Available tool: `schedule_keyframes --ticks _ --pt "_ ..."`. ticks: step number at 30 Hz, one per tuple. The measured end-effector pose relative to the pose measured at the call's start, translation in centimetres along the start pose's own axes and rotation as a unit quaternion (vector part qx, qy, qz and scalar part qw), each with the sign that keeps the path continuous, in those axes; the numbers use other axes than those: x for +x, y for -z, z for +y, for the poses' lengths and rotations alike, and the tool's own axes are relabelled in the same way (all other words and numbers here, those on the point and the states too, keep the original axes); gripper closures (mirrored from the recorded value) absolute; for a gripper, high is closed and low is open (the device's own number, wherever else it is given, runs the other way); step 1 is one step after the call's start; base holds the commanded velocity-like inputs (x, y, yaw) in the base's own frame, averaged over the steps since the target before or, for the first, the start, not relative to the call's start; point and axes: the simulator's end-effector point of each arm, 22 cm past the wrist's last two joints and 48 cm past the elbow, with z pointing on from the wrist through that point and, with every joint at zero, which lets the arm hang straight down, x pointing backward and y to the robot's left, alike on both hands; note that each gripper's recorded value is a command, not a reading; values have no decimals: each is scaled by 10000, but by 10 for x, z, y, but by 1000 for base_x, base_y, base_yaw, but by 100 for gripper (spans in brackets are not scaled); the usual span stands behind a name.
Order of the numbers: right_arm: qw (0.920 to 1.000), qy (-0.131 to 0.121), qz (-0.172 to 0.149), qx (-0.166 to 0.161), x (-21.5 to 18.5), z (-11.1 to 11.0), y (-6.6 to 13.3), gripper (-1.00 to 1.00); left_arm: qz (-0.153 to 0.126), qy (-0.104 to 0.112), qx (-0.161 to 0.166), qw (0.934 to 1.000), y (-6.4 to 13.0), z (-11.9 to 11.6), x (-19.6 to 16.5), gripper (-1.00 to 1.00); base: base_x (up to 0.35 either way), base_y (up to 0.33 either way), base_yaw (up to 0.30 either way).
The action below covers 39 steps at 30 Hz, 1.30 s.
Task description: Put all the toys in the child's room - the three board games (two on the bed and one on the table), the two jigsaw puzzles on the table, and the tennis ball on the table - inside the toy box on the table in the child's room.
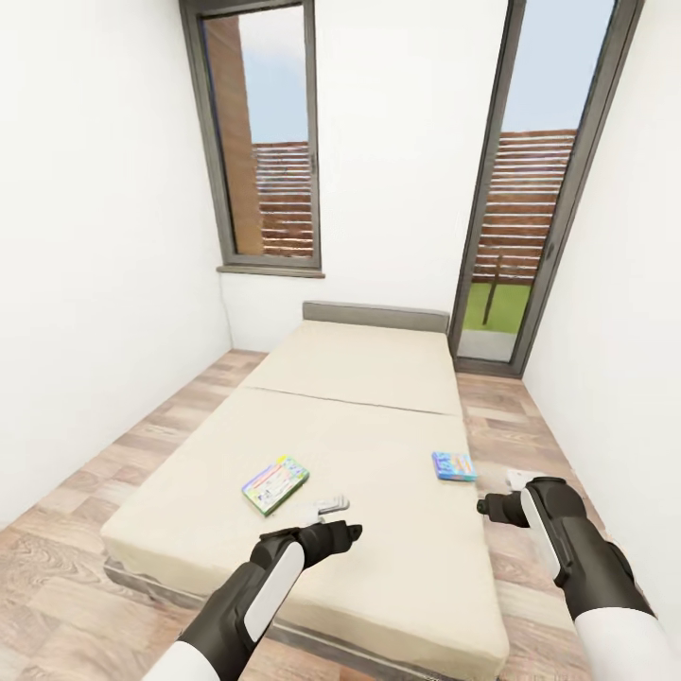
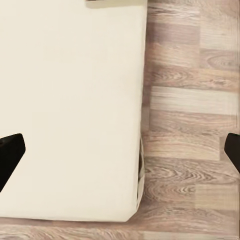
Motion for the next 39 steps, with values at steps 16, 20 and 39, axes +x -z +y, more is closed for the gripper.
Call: schedule_keyframes --ticks 16,20,39 --pt "10000 -12 24 -9 1 0 -1 -100 10 6 -3 10000 0 0 1 -100 0 -10 -230" --pt "10000 -9 46 -23 4 1 -2 -100 -3 4 6 10000 0 0 0 -100 0 0 -21" --pt "10000 8 15 -44 2 5 -1 -100 -13 -14 -1 10000 0 -1 -1 -100 68 -100 -55"
